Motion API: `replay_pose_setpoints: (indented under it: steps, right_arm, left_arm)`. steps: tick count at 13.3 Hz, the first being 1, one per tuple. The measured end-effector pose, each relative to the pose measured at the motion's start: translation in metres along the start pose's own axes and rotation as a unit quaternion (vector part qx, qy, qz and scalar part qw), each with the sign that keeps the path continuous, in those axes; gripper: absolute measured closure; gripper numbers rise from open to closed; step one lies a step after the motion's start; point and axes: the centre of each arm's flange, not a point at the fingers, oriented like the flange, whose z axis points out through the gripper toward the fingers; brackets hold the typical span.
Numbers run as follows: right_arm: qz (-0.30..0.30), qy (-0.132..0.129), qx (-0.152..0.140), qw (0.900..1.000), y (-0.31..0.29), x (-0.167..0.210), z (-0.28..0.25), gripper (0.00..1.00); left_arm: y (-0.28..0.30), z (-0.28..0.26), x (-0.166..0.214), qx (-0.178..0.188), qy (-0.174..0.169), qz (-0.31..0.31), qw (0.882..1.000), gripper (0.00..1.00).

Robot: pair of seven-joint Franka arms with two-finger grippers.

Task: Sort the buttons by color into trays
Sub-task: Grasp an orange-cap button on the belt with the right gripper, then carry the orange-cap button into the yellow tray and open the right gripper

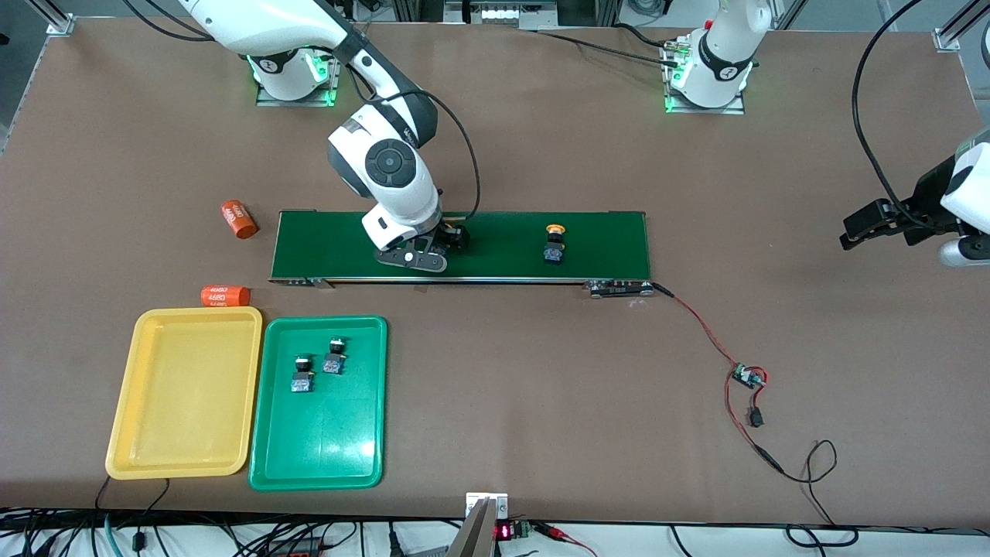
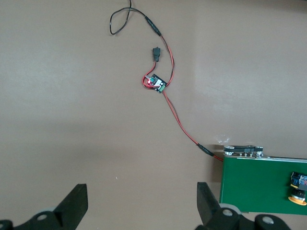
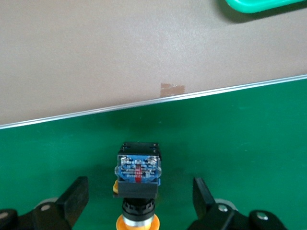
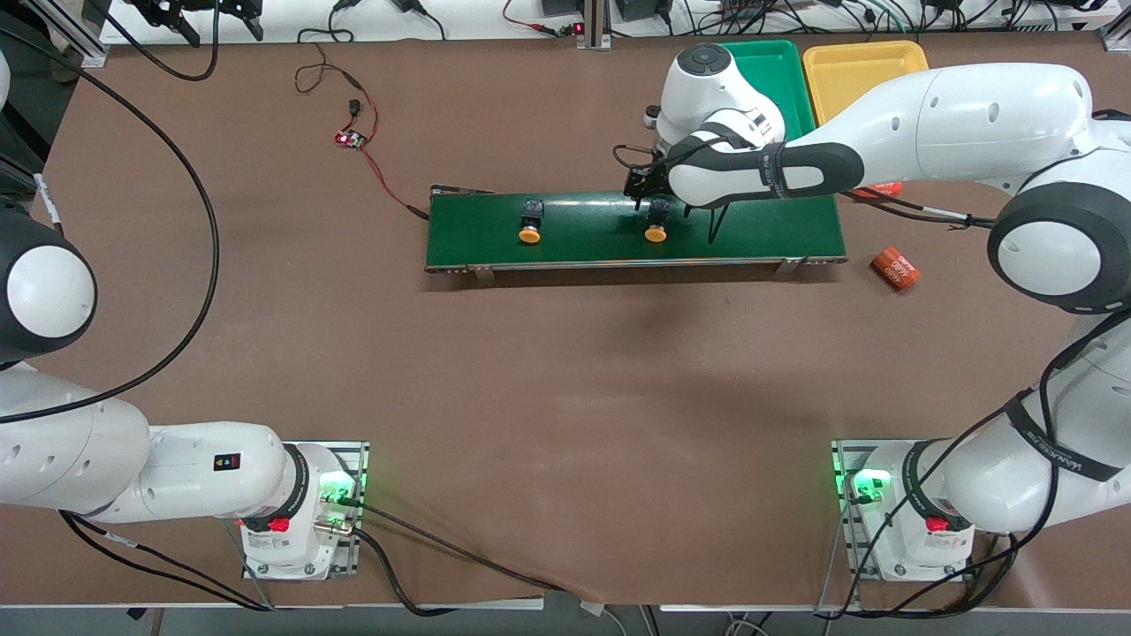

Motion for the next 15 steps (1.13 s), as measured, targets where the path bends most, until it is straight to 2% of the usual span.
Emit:
replay_pose_setpoints:
  steps: [1,5,6,9,11,15]
  right_arm:
    - [-0.005,0.002,-0.005,1.000,0.001,0.000,0.003,0.05]
    - [-0.009,0.003,-0.011,1.000,0.003,0.002,0.009,0.52]
    - [-0.008,0.003,-0.011,1.000,0.005,0.003,0.009,0.60]
    - [-0.018,0.006,-0.010,1.000,0.010,0.010,0.006,0.60]
    - [-0.024,0.019,-0.006,1.000,0.023,0.032,-0.015,0.60]
    - [-0.053,0.039,-0.023,0.998,0.069,0.107,-0.120,0.60]
  left_arm:
    - [-0.001,-0.001,0.000,0.000,-0.003,-0.001,1.000,0.00]
    - [-0.004,-0.020,0.000,0.000,0.004,-0.005,1.000,0.00]
    - [-0.007,-0.024,0.000,0.000,0.006,-0.006,1.000,0.00]
    - [-0.011,-0.028,0.001,0.000,0.008,0.000,1.000,0.00]
    - [-0.010,-0.028,0.000,0.000,0.007,0.003,1.000,0.00]
    - [-0.022,-0.025,-0.003,0.002,-0.011,-0.008,1.000,0.00]
